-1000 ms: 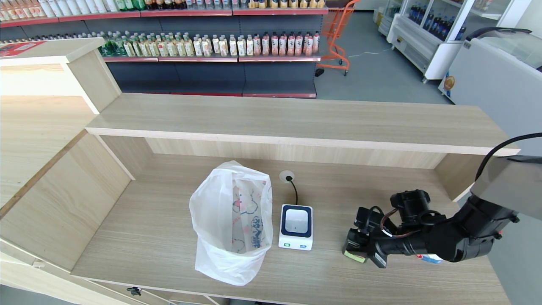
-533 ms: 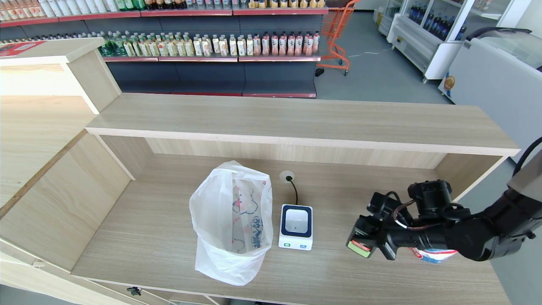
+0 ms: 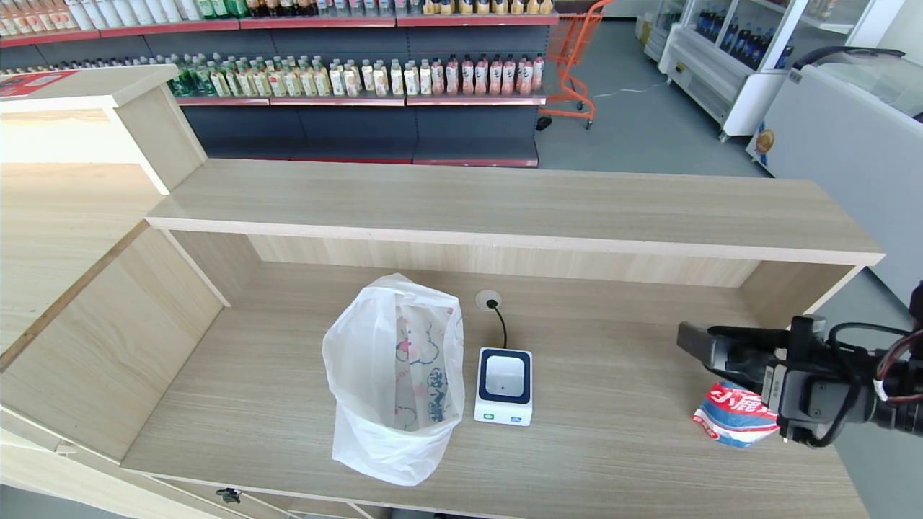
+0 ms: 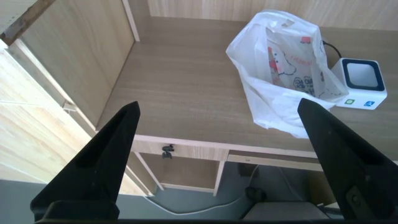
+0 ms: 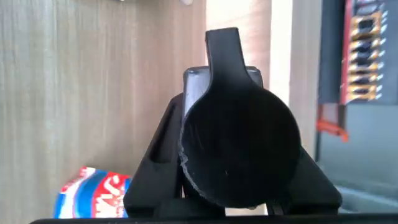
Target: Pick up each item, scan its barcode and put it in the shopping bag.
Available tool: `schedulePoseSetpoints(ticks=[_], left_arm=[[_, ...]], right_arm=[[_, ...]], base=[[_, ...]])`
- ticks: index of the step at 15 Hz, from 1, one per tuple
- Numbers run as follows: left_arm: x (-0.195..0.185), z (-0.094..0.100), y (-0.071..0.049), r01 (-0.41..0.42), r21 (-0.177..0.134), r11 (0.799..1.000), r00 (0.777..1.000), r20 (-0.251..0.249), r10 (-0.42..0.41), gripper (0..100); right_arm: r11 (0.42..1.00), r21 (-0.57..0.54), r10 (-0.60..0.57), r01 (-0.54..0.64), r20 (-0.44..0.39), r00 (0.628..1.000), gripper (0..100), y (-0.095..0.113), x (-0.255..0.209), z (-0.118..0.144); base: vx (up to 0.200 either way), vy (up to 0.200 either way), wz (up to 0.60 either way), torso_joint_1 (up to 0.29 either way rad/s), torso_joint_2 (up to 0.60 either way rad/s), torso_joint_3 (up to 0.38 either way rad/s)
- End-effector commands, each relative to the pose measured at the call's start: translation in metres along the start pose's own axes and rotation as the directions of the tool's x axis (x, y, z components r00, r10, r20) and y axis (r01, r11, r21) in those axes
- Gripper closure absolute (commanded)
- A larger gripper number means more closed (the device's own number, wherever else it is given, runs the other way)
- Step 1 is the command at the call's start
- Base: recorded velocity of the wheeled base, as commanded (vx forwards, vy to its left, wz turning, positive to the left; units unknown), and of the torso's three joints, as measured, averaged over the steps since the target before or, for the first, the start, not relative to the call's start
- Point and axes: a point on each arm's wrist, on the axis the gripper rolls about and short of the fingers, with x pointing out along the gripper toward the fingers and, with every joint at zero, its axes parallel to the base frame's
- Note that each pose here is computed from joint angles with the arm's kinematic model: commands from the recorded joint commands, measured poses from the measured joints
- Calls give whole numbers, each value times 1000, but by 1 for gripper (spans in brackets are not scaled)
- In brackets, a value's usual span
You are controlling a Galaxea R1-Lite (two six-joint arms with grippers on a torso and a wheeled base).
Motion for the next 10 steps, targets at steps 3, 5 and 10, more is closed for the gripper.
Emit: schedulePoseSetpoints(ticks=[3, 5, 10], left_arm=[[0, 0, 0, -1, 0, 1000, 1000, 0, 1, 0], [0, 0, 0, -1, 0, 1000, 1000, 0, 1, 0], [0, 0, 0, -1, 0, 1000, 1000, 0, 1, 0]], right_arm=[[693, -657, 65, 298, 469, 881, 100, 11, 2, 61], [612, -719, 233, 330, 563, 793, 100, 39, 16, 80], [587, -663, 269, 464, 701, 661, 100, 57, 16, 82]], base=[[0, 0, 0, 0, 0, 0], [0, 0, 0, 0, 0, 0], [0, 0, 0, 0, 0, 0]])
